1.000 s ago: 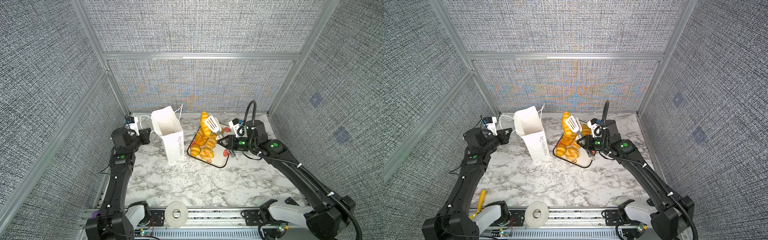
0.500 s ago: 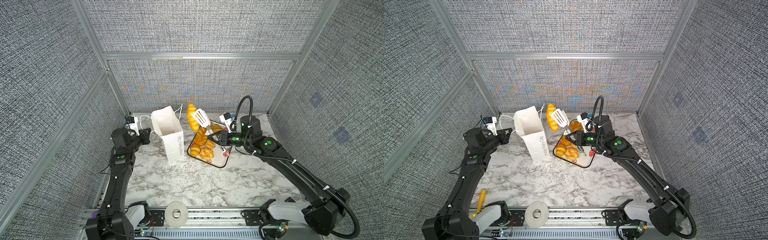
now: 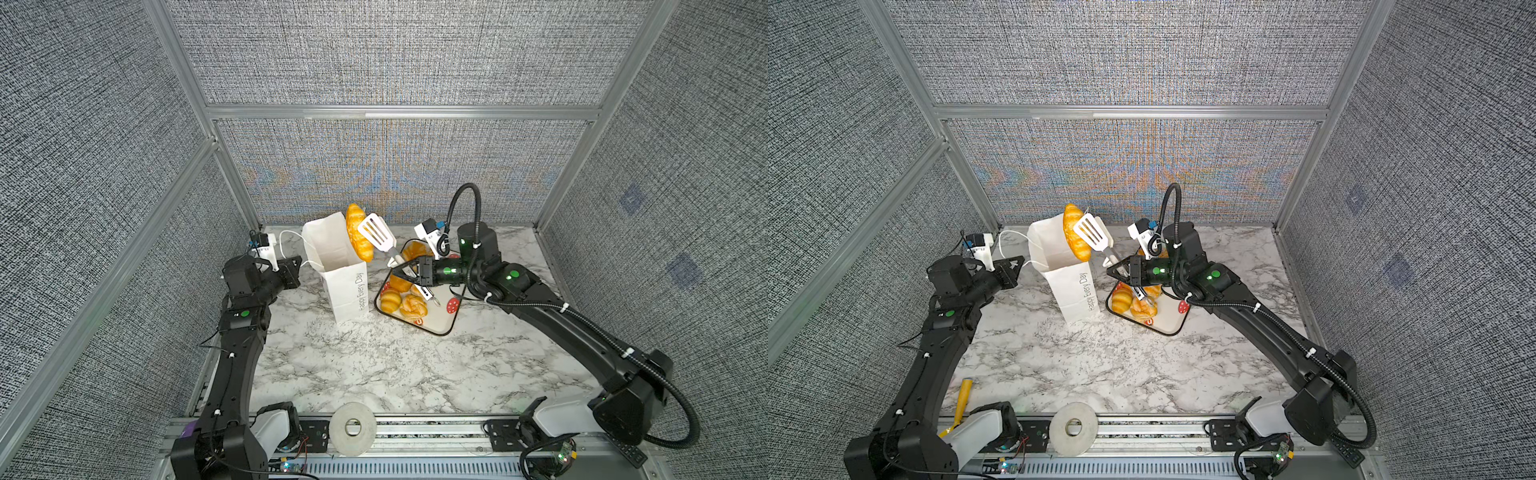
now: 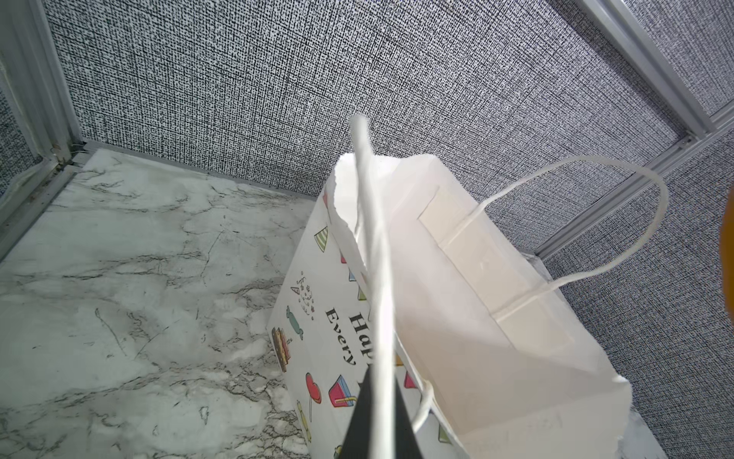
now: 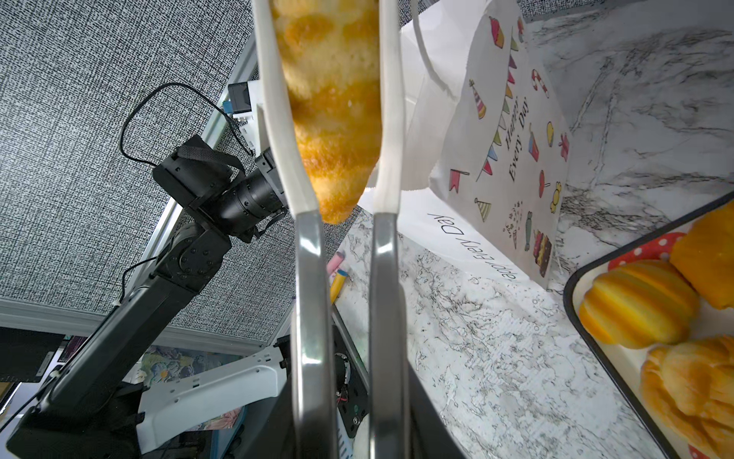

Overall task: Place the fake bread into the paper bag
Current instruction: 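Lift the clamped bread and carry it over the bag opening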

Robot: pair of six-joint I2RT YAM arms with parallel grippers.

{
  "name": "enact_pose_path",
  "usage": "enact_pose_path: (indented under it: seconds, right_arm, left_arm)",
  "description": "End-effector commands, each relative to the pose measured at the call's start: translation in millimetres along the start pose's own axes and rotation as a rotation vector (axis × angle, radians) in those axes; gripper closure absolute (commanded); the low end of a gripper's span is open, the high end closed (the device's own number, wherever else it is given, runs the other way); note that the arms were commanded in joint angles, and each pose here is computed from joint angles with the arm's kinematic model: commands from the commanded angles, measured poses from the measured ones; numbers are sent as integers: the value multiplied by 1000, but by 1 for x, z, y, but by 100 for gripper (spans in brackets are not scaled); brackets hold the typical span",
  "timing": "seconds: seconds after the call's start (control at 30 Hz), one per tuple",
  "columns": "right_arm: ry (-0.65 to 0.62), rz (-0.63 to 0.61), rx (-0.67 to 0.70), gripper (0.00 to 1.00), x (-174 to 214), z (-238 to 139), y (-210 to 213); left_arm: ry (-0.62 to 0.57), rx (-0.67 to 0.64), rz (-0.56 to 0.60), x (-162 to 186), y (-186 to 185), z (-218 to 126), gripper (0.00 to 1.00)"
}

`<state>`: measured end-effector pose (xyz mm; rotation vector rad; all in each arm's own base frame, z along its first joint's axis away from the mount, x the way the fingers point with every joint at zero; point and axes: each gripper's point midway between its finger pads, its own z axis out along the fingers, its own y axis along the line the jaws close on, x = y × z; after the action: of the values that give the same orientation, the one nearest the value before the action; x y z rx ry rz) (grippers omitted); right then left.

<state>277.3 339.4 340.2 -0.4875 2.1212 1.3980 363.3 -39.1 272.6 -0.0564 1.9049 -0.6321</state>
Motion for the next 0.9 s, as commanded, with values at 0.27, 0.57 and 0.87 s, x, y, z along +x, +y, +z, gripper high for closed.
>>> enact_pose_path:
  seconds: [0.27, 0.57, 0.87]
  right_arm:
    - [8, -41, -101, 70, -22, 32, 23]
    - [46, -18, -47, 70, -27, 54, 8]
    - [116, 3, 88, 70, -21, 65, -23]
  left_arm:
    - [-12, 17, 16, -3, -3, 0, 100]
    - [-12, 15, 15, -3, -3, 0, 100]
    - [-13, 15, 18, -3, -3, -1, 100]
